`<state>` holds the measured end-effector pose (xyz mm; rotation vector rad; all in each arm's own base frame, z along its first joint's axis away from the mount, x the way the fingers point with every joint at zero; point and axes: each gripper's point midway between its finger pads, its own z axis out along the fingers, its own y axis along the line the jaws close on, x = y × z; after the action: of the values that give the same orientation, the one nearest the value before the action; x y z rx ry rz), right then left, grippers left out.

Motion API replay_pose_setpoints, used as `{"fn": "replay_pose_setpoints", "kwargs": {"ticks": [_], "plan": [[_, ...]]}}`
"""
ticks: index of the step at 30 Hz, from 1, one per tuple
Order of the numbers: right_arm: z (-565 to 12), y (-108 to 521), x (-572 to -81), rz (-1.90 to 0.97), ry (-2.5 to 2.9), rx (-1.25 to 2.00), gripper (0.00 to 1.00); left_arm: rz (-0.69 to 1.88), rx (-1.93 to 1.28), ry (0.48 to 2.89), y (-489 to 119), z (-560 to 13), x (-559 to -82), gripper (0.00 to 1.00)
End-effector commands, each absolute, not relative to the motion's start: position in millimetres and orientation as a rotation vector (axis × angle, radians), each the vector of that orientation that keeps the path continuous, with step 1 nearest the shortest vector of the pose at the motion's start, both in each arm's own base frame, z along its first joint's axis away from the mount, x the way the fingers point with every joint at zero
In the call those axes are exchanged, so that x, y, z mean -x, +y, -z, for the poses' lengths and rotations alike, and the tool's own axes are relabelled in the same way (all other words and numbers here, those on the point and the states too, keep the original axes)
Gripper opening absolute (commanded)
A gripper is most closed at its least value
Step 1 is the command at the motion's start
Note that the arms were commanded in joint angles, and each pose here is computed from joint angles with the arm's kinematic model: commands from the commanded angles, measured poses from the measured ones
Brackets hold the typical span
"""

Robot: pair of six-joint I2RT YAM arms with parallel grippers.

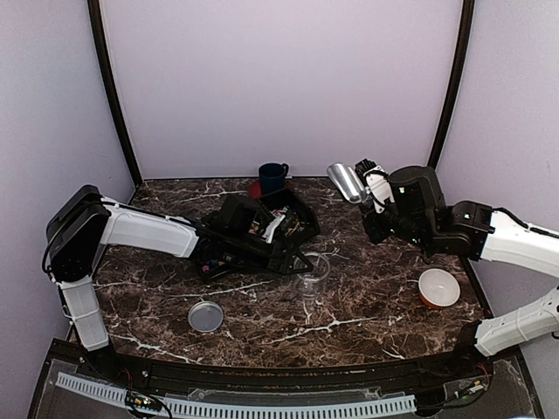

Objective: Pack the candies
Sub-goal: Move the packing bottle to the center of the board, then move the plate to the center of the board.

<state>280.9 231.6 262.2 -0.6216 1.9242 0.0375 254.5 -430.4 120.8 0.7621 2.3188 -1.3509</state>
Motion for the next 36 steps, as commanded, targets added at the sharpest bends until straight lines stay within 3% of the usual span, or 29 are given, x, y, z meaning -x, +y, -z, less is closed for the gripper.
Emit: {"fn": "replay_pose_setpoints", "kwargs": {"ticks": [1,9,18,23,29,36], "plan": [[-273,232,-285,-0.064,1.887,0.579,0.0,1.376,-0.808,2.244,-441,-143,-254,0.99],[-271,230,-284,-0.054,1.89,0.589,0.0,1.063,-0.742,2.213,-402,-182,-291,0.99],[-269,233,-284,-0.061,1.892,0.602,0.0,0.495,-0.45,2.11,-280,-248,-346,0.99],[-267,238,-284,-0.077,1.893,0.619,0.0,0.258,-0.386,1.979,-224,-285,-351,0.99],[-264,243,-283,-0.094,1.901,0.64,0.0,0.072,-0.449,2.086,-191,-269,-363,0.99],[-263,244,-281,-0.107,1.908,0.657,0.0,0.17,-0.429,2.25,-161,-232,-384,0.99]]}}
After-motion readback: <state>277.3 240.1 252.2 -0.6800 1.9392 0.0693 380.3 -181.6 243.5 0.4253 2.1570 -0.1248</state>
